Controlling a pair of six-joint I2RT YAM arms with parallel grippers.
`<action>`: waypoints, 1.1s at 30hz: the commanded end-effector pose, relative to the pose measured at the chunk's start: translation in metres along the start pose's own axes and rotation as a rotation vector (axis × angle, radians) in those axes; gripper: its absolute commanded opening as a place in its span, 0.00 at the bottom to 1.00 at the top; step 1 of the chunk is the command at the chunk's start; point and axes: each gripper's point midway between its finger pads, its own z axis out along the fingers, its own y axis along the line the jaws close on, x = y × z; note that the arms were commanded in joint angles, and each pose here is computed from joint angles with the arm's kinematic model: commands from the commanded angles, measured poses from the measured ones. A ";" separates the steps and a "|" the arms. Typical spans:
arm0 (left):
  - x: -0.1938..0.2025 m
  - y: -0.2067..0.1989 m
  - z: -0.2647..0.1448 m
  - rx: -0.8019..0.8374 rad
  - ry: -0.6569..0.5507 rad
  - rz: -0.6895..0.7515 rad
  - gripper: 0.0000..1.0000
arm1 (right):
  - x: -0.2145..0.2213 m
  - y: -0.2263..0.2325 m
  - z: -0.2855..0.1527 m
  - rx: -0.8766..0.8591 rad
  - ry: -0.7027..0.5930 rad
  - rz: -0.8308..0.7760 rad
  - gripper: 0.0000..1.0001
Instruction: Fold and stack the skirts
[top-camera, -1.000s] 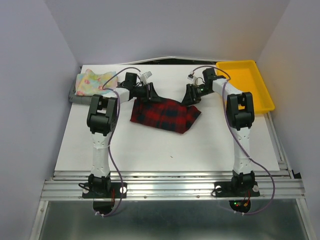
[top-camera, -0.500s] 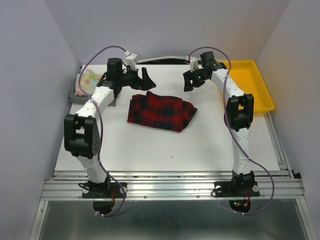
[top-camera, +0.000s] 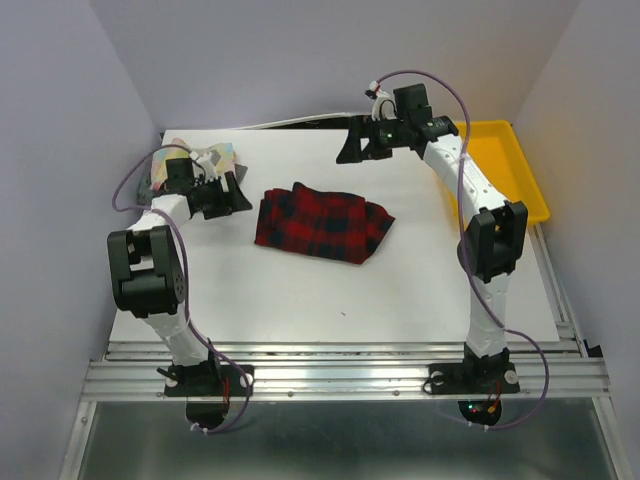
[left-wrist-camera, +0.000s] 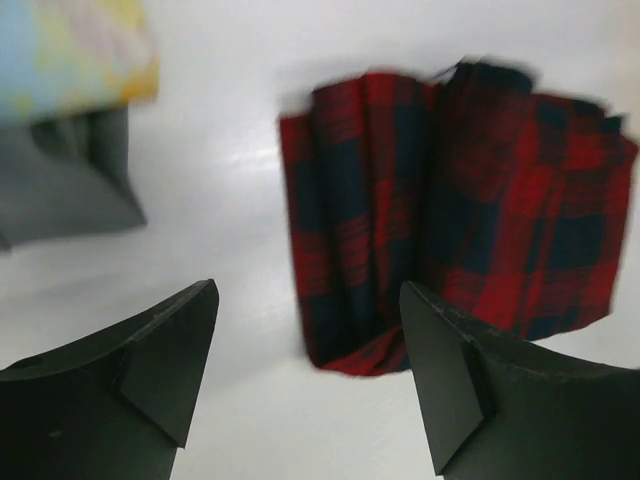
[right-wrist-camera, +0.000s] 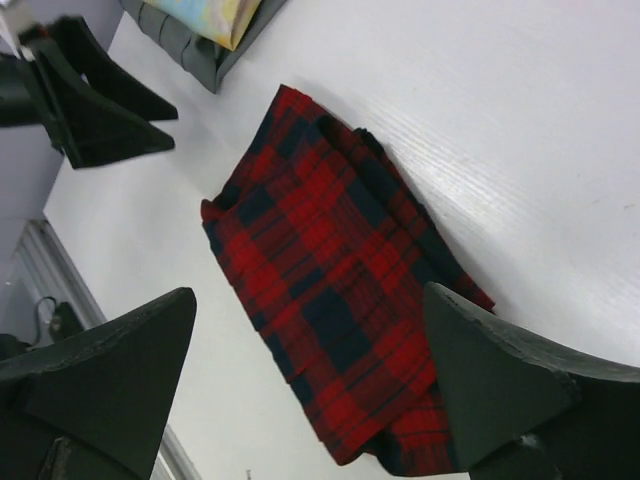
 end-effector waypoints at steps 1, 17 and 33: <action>0.015 -0.009 -0.008 -0.078 0.034 0.172 0.80 | -0.001 0.012 0.000 -0.043 -0.019 0.142 1.00; 0.121 -0.092 0.066 0.104 0.260 0.240 0.64 | 0.003 0.025 0.024 0.210 -0.031 0.009 0.77; 0.044 -0.101 -0.057 0.013 -0.133 0.258 0.98 | 0.047 0.071 0.059 0.250 0.069 -0.148 0.57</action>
